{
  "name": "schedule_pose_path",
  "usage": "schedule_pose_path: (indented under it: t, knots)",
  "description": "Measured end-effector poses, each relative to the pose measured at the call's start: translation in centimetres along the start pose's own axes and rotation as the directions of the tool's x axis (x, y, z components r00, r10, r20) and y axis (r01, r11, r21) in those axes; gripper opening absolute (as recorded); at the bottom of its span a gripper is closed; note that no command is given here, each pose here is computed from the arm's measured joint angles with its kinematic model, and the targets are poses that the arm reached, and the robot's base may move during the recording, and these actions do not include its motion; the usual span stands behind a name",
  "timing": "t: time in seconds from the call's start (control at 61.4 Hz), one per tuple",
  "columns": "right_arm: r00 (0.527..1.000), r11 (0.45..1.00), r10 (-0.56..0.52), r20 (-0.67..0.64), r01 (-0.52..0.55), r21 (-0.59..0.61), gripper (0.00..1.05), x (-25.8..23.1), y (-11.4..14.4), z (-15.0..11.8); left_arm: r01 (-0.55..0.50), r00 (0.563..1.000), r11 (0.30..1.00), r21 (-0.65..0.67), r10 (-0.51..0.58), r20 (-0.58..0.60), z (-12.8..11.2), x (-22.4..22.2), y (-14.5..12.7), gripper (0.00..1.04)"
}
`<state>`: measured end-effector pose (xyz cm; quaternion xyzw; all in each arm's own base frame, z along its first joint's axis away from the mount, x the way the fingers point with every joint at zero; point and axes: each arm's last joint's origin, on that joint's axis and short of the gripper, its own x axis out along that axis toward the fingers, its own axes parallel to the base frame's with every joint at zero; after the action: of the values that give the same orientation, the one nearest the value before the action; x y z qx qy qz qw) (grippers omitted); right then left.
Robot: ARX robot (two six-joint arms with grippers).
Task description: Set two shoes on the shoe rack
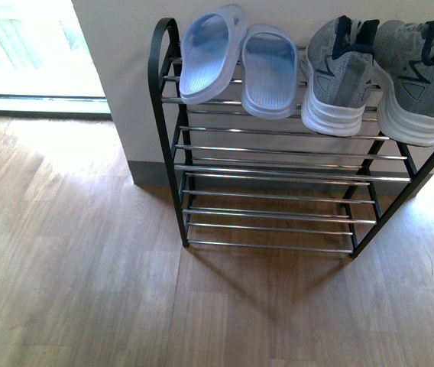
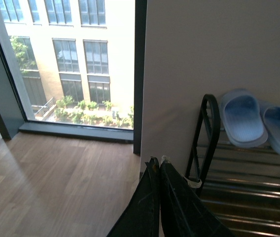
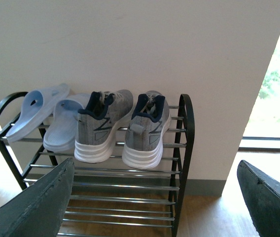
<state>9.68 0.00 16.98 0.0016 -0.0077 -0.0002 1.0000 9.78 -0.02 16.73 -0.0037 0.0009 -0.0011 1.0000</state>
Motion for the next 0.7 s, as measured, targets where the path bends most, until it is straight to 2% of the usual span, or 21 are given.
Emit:
schedule_pose_path:
  t: [0.163,0.31,0.391,0.57,0.701]
  knots:
    - [1.0,1.0,0.0,0.001,0.0,0.0,0.96,0.0,0.0,0.01,0.0,1.0,1.0,-0.001,0.0,0.001,0.01,0.0,0.0,0.02]
    - [1.0,1.0,0.0,0.001,0.0,0.0,0.96,0.0,0.0,0.01,0.0,1.0,1.0,0.0,0.0,0.001,0.01,0.0,0.0,0.29]
    - [1.0,1.0,0.0,0.001,0.0,0.0,0.96,0.0,0.0,0.01,0.0,1.0,1.0,0.0,0.0,0.001,0.01,0.0,0.0,0.53]
    - [1.0,1.0,0.0,0.001,0.0,0.0,0.96,0.0,0.0,0.01,0.0,1.0,1.0,0.0,0.0,0.001,0.01,0.0,0.0,0.96]
    - [1.0,1.0,0.0,0.001,0.0,0.0,0.96,0.0,0.0,0.01,0.0,1.0,1.0,0.002,0.0,0.001,0.01,0.0,0.0,0.95]
